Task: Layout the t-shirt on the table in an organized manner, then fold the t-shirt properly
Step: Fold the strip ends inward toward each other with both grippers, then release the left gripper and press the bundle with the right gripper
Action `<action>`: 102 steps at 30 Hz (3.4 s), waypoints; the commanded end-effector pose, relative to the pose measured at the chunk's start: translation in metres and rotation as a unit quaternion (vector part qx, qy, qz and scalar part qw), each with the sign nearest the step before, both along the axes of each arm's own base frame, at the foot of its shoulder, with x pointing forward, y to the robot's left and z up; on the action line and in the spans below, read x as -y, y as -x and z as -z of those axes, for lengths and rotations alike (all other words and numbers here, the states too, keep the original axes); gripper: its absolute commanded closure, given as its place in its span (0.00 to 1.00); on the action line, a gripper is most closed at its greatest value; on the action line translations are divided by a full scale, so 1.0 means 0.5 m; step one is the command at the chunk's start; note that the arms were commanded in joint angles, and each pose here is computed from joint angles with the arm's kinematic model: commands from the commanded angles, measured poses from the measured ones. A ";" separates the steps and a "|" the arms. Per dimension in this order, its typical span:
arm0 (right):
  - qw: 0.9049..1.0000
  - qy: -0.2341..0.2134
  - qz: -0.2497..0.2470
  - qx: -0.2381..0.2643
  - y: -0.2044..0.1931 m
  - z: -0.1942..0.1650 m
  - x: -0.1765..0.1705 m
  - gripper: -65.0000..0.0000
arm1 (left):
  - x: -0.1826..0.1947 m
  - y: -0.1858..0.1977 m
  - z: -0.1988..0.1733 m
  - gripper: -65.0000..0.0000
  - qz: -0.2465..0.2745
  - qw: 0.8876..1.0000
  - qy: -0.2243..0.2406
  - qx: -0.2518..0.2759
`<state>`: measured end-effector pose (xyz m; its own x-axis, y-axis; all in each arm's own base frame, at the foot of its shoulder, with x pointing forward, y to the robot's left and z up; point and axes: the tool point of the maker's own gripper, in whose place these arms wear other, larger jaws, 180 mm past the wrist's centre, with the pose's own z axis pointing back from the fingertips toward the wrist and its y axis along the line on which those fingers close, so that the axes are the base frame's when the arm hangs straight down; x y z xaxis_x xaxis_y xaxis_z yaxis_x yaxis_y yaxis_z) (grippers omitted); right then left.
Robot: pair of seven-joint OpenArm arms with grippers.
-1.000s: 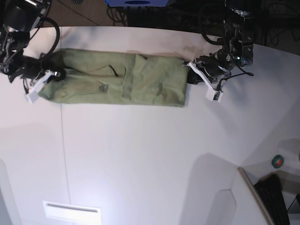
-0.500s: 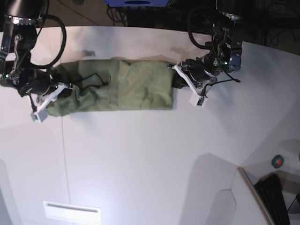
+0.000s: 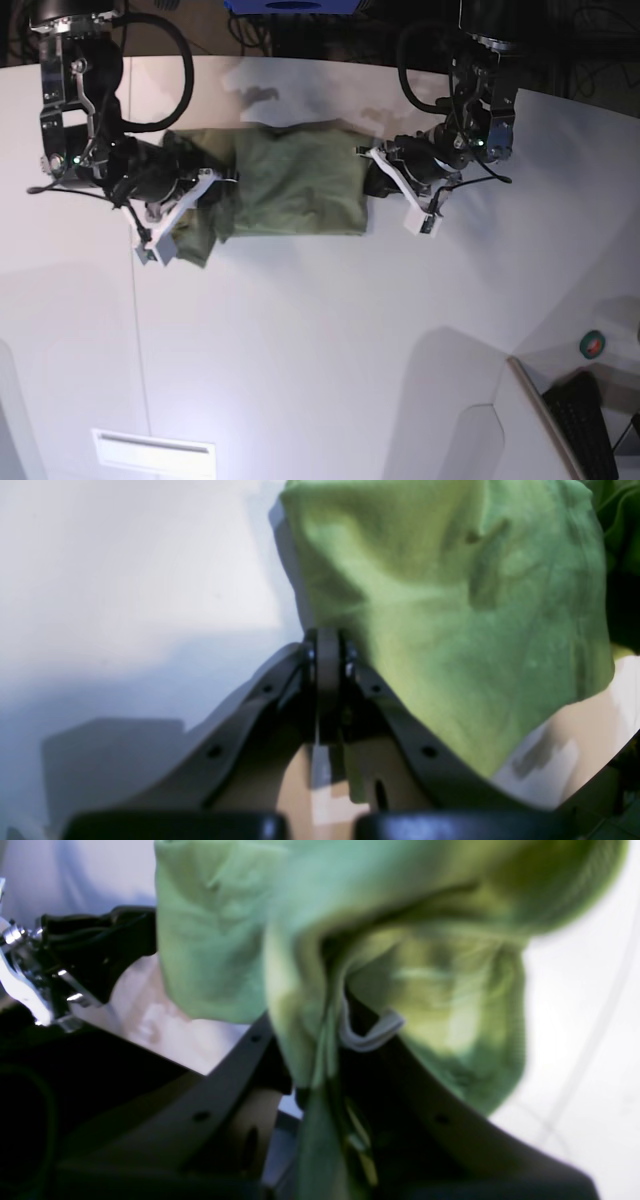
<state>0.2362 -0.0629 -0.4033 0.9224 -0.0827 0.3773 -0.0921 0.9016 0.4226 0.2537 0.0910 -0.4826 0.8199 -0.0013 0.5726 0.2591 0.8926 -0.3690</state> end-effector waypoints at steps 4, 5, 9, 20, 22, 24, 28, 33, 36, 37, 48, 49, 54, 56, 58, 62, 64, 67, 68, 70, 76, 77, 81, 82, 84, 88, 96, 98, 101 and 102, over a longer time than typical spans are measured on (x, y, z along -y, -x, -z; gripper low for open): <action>1.000 -0.020 -0.003 0.012 -0.008 -0.033 -0.055 1.00 | -0.002 -0.019 -0.019 1.00 -0.001 1.000 0.005 0.020; 1.000 -0.027 -0.001 0.015 -0.009 -0.038 -0.072 1.00 | -0.002 -0.019 -0.019 1.00 -0.001 1.000 0.005 0.020; 0.999 -0.042 -0.012 0.026 -0.012 -0.044 -0.117 1.00 | 0.006 -0.017 -0.018 1.00 0.001 1.000 0.008 0.019; 0.998 -0.053 -0.017 0.011 -0.020 -0.030 -0.149 1.00 | 0.050 0.017 -0.005 1.00 0.035 0.999 0.014 0.004; 0.998 -0.059 -0.016 0.006 -0.014 -0.029 -0.158 1.00 | 0.050 0.016 -0.006 1.00 0.034 0.999 0.014 0.005; 0.998 -0.062 -0.015 -0.001 -0.001 -0.023 -0.161 1.00 | 0.048 0.015 -0.006 1.00 0.033 0.999 0.014 0.005; 0.997 -0.060 -0.035 -0.013 0.026 -0.011 -0.179 1.00 | 0.047 0.016 -0.005 1.00 0.032 0.999 0.014 0.005; 0.998 -0.062 -0.026 0.014 0.000 -0.023 -0.179 1.00 | 0.051 0.017 -0.006 1.00 0.035 0.999 0.015 0.006; 0.998 -0.055 -0.024 0.006 -0.010 -0.006 -0.174 1.00 | 0.051 0.017 -0.006 1.00 0.035 0.999 0.015 0.006; 0.998 -0.052 -0.023 0.000 -0.010 0.003 -0.172 1.00 | 0.051 0.016 -0.007 1.00 0.035 0.999 0.015 0.006; 0.999 -0.049 -0.013 -0.005 -0.020 0.027 -0.172 1.00 | 0.041 0.014 -0.007 1.00 0.032 0.999 0.011 0.007; 0.999 -0.049 -0.013 -0.005 -0.020 0.027 -0.174 1.00 | 0.042 0.015 -0.006 1.00 0.032 0.999 0.011 0.006; 0.998 -0.060 -0.015 -0.001 -0.021 0.014 -0.187 1.00 | 0.045 0.015 -0.006 1.00 0.034 0.999 0.012 0.006; 0.998 -0.063 -0.024 0.001 -0.016 0.011 -0.203 1.00 | 0.043 0.013 -0.007 1.00 0.033 0.999 0.011 0.007; 0.997 -0.065 -0.031 0.004 -0.015 0.007 -0.213 1.00 | 0.043 0.013 -0.007 1.00 0.033 0.999 0.011 0.007; 0.997 -0.063 -0.034 0.009 -0.027 0.004 -0.214 1.00 | 0.042 0.014 -0.006 1.00 0.032 0.999 0.011 0.006; 0.997 -0.063 -0.031 0.010 -0.030 0.003 -0.212 1.00 | 0.041 0.014 -0.006 1.00 0.032 0.999 0.011 0.006; 0.998 -0.063 -0.029 0.011 -0.034 0.002 -0.210 1.00 | 0.041 0.013 -0.007 1.00 0.032 0.999 0.011 0.007; 0.998 -0.063 -0.029 0.011 -0.034 0.002 -0.210 1.00 | 0.041 0.013 -0.008 1.00 0.032 0.999 0.011 0.008; 0.997 -0.063 -0.032 0.011 -0.032 0.002 -0.213 1.00 | 0.041 0.012 -0.009 1.00 0.032 0.999 0.011 0.009; 0.998 -0.057 -0.028 -0.008 -0.024 0.026 -0.206 1.00 | 0.037 0.006 -0.013 1.00 0.029 0.999 0.012 0.012; 0.998 -0.056 -0.027 -0.013 -0.020 0.033 -0.206 1.00 | 0.029 0.007 -0.012 1.00 0.029 0.999 0.008 0.011; 0.998 -0.055 -0.030 -0.021 -0.011 0.042 -0.208 0.76 | 0.017 -0.002 -0.029 1.00 0.032 0.999 0.001 0.026; 0.998 -0.055 -0.030 -0.023 -0.009 0.043 -0.209 0.70 | 0.004 0.004 -0.028 1.00 0.024 0.999 -0.002 0.022; 0.998 -0.056 -0.030 -0.023 -0.010 0.042 -0.209 0.59 | -0.054 0.004 -0.035 1.00 0.003 1.000 -0.025 0.014; 0.998 -0.057 -0.030 -0.022 -0.010 0.041 -0.211 0.54 | -0.192 0.011 -0.072 1.00 -0.035 0.996 -0.085 0.005; 0.994 -0.086 -0.060 -0.018 0.005 0.013 -0.292 0.54 | -0.414 0.053 -0.127 1.00 -0.103 0.979 -0.178 0.003; 0.993 -0.088 -0.079 -0.010 0.004 0.002 -0.313 0.54 | -0.438 0.060 -0.134 1.00 -0.119 0.976 -0.183 0.003; 0.992 -0.086 -0.090 -0.007 0.001 -0.002 -0.321 0.54 | -0.463 0.066 -0.141 1.00 -0.136 0.973 -0.188 0.005; 0.992 -0.088 -0.092 -0.005 -0.001 -0.006 -0.324 0.55 | -0.469 0.065 -0.146 1.00 -0.140 0.972 -0.189 0.007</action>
<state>0.2290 0.0928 -0.4118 0.9414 0.0360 0.3355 -0.2289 0.7987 0.5565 0.2127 0.3205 -0.4213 0.8319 0.0240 0.5544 -0.0206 0.9997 -0.0124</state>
